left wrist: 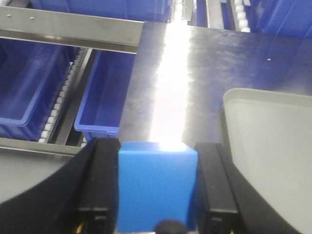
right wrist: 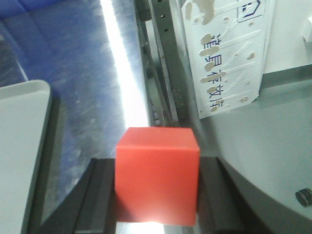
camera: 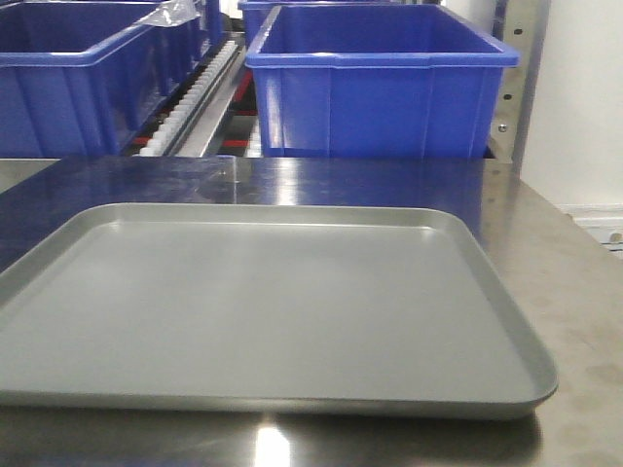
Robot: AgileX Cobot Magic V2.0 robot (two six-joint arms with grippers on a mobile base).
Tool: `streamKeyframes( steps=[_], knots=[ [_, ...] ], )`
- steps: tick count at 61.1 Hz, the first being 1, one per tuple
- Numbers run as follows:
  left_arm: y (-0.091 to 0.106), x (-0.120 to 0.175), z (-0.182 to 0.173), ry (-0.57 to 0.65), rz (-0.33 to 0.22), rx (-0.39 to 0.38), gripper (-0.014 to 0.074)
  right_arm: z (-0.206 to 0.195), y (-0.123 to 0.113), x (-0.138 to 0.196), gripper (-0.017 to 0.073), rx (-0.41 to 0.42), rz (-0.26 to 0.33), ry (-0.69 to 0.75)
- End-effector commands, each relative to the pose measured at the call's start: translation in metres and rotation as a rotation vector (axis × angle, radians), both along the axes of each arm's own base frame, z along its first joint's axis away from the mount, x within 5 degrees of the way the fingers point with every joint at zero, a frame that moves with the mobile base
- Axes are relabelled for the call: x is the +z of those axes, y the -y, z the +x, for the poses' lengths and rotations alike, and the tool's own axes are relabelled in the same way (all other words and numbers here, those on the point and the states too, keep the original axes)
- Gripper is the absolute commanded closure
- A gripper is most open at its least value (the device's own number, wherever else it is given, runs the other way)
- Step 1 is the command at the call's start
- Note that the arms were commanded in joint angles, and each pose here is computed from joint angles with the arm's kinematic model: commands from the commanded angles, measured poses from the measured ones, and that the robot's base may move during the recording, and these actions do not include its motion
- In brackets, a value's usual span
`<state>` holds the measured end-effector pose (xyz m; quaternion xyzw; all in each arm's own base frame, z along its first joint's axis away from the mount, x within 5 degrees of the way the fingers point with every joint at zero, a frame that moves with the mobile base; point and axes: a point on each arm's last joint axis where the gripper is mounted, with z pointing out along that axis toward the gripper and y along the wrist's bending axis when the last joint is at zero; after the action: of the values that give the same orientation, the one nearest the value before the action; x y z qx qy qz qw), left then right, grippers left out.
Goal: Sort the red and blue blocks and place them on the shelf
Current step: 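Drive the base away from the table holding both cubes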
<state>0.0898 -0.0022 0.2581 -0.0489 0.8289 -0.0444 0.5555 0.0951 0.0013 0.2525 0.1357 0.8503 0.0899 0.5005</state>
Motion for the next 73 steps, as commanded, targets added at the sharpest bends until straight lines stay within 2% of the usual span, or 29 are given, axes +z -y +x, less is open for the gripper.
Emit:
streamKeyframes(
  steps=[1, 73],
  knots=[
    [0.0009, 0.0152, 0.0029, 0.095, -0.01, -0.007, 0.0469, 0.004, 0.0012, 0.015, 0.0492, -0.009, -0.011, 0.104],
    [0.0009, 0.0152, 0.0029, 0.095, -0.01, -0.007, 0.0469, 0.004, 0.0012, 0.015, 0.0492, -0.009, -0.011, 0.104]
  ],
)
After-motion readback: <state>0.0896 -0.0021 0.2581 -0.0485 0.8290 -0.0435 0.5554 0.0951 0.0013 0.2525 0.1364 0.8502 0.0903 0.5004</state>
